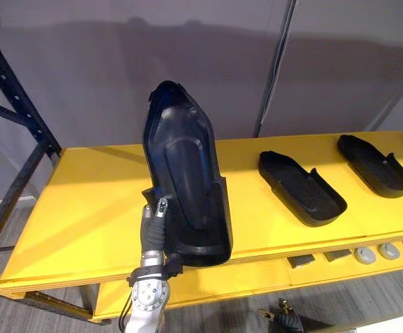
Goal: Walk over and take plastic housings, then place them on the shelf
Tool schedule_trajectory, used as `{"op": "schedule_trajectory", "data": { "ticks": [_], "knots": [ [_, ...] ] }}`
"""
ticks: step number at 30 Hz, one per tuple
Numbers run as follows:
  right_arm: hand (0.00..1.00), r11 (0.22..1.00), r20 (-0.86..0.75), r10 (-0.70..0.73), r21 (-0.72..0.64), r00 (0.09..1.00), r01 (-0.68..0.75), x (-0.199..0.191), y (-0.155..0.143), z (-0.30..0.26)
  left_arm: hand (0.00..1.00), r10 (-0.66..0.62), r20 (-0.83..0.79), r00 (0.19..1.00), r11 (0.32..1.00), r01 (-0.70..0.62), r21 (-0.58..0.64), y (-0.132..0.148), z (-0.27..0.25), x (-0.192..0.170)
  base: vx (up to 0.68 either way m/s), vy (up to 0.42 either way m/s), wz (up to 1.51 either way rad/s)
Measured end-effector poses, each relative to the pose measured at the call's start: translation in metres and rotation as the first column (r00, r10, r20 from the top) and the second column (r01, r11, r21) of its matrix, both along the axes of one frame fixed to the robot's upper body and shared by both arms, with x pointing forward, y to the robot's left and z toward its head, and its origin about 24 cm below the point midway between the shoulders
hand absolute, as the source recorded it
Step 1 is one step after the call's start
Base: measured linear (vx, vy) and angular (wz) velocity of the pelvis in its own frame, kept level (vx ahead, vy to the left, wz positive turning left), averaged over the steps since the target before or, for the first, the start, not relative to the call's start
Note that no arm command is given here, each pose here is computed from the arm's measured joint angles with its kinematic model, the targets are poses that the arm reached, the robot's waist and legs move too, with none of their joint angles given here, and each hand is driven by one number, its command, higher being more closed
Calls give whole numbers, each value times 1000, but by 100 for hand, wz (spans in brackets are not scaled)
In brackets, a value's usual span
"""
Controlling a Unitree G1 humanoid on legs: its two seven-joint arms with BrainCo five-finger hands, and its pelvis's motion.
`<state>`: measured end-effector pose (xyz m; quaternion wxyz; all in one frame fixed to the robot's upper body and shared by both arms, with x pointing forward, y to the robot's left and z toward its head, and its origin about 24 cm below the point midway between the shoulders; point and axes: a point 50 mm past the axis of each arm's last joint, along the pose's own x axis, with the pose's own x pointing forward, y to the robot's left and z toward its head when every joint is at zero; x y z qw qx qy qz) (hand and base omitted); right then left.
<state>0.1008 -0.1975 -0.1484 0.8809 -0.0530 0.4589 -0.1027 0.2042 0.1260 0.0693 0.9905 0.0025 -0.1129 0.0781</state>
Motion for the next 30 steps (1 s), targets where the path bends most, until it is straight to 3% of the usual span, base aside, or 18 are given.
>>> {"op": "schedule_trajectory", "data": {
  "ticks": [2, 5, 12, 19, 30],
  "knots": [
    [0, 1000, -15, -3, -10, 1000, 2, 3, -3, -1, 100, -6, -12, 1000, 1000, 6, 15, 0, -4, 5, 45, 490, 52],
    [0, 999, -19, -4, 48, 1000, 5, 4, 18, -5, 100, 5, -27, 1000, 999, -5, 33, 8, -8, 12, -8, 354, 44],
    [0, 997, 68, 46, 64, 997, -50, 26, 33, 5, 100, -57, -5, 998, 998, 57, 28, -4, -3, 16, -90, 251, -19],
    [0, 999, 17, -1, 45, 1000, 0, 6, 18, 0, 100, -113, 8, 994, 993, 113, 25, -24, 0, 15, 13, -36, 35],
    [0, 997, 15, -26, 69, 1000, 25, 4, 25, -1, 100, -103, 22, 994, 992, 102, 73, -19, 4, 15, 22, -17, -7]
  ]
}}
